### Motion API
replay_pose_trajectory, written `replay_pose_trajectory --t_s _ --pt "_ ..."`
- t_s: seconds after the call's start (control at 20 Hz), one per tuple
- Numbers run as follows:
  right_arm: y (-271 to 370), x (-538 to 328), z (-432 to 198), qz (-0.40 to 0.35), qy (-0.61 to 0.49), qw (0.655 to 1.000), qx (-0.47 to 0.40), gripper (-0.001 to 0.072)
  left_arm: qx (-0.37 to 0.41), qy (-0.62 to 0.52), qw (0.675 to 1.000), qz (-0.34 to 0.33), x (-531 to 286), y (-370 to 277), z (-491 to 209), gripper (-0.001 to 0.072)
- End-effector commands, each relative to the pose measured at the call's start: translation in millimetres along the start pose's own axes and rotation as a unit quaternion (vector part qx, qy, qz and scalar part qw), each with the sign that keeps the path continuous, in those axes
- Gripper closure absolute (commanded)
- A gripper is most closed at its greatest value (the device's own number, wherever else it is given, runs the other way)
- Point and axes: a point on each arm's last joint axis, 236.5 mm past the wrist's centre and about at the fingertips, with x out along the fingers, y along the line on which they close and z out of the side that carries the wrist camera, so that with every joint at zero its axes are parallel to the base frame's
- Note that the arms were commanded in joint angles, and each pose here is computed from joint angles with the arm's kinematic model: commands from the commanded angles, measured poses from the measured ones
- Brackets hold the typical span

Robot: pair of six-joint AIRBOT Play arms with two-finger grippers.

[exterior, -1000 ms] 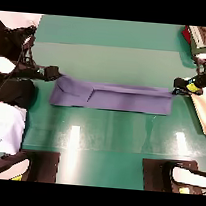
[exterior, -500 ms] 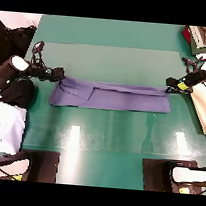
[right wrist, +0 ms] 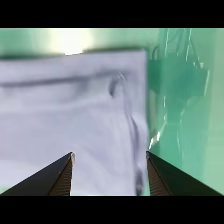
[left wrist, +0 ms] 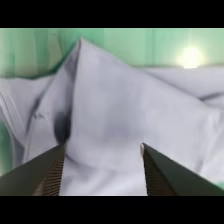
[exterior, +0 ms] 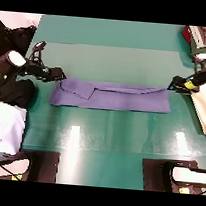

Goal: Fold the shirts.

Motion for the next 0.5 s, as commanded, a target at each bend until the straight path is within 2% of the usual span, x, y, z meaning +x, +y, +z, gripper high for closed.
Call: replay_pose_trajectory --t_s 0.0,0.05,0.15,0.45 --pt "-5 -14 -18 0.067 0.015 0.998 -0.012 0.019 0.01 0.047 0.999 -0.012 -9 -10 -16 0.0167" --pt "-8 -10 -16 0.093 0.002 0.996 0.004 0.0188 0.011 0.052 0.999 -0.013 -9 -11 -19 0.019" --pt "-24 2 -15 0.118 -0.018 0.992 0.038 0.0187 0.011 0.054 0.998 -0.015 -9 -12 -20 0.0679" --pt "-31 53 -35 0.204 0.038 0.976 0.061 0.0187 0.003 0.052 0.998 -0.028 -9 -18 -19 0.0681"
